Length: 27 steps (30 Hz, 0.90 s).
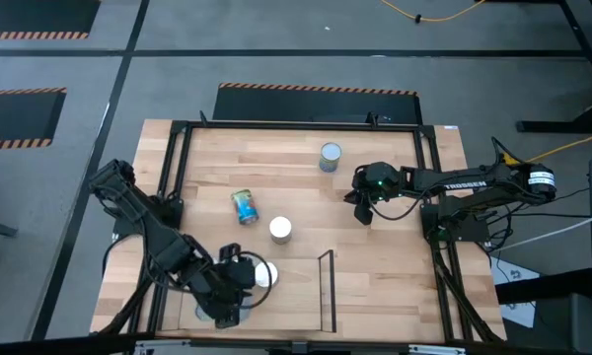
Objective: Pick and place cans onto a shelf
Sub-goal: Put the tomatoes on the shelf
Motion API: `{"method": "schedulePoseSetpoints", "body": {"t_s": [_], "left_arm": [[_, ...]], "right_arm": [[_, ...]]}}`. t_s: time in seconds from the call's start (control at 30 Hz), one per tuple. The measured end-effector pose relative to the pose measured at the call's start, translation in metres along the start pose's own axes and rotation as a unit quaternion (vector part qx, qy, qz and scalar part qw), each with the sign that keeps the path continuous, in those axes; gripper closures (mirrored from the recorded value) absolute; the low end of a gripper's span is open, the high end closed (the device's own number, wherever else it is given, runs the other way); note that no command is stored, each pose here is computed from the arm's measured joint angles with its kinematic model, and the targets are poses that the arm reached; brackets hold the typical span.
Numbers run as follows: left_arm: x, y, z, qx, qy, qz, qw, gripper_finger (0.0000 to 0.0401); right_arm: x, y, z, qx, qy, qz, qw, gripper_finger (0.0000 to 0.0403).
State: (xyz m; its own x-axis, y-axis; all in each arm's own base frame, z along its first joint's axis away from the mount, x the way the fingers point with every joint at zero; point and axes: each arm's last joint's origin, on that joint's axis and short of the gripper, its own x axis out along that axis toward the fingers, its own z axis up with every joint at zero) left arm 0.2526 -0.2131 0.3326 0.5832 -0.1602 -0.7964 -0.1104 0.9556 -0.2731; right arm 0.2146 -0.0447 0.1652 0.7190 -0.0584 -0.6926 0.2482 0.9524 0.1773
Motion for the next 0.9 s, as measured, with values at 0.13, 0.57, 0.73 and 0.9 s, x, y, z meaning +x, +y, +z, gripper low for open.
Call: {"method": "schedulePoseSetpoints", "body": {"t_s": [0.13,0.57,0.73,0.9], "left_arm": [[-0.006,0.006,0.018,0.034,-0.021,0.001,0.999,0.0336],[-0.035,0.06,0.061,0.118,0.029,0.101,0.987,0.0336],[-0.04,0.091,0.067,0.11,0.095,0.147,0.978,0.0336],[-0.052,0.122,0.073,0.108,0.135,0.168,0.97,0.0336]], "right_arm": [[0.0,0.0,0.0,0.0,0.0,0.0,1.0,0.0344],[0.0,0.0,0.0,0.0,0.0,0.0,1.0,0.0344],[0.0,0.0,0.0,-0.001,0.0,0.0,1.0,0.0344],[0.0,0.0,0.0,-0.002,0.0,0.0,1.0,0.0344]]}}
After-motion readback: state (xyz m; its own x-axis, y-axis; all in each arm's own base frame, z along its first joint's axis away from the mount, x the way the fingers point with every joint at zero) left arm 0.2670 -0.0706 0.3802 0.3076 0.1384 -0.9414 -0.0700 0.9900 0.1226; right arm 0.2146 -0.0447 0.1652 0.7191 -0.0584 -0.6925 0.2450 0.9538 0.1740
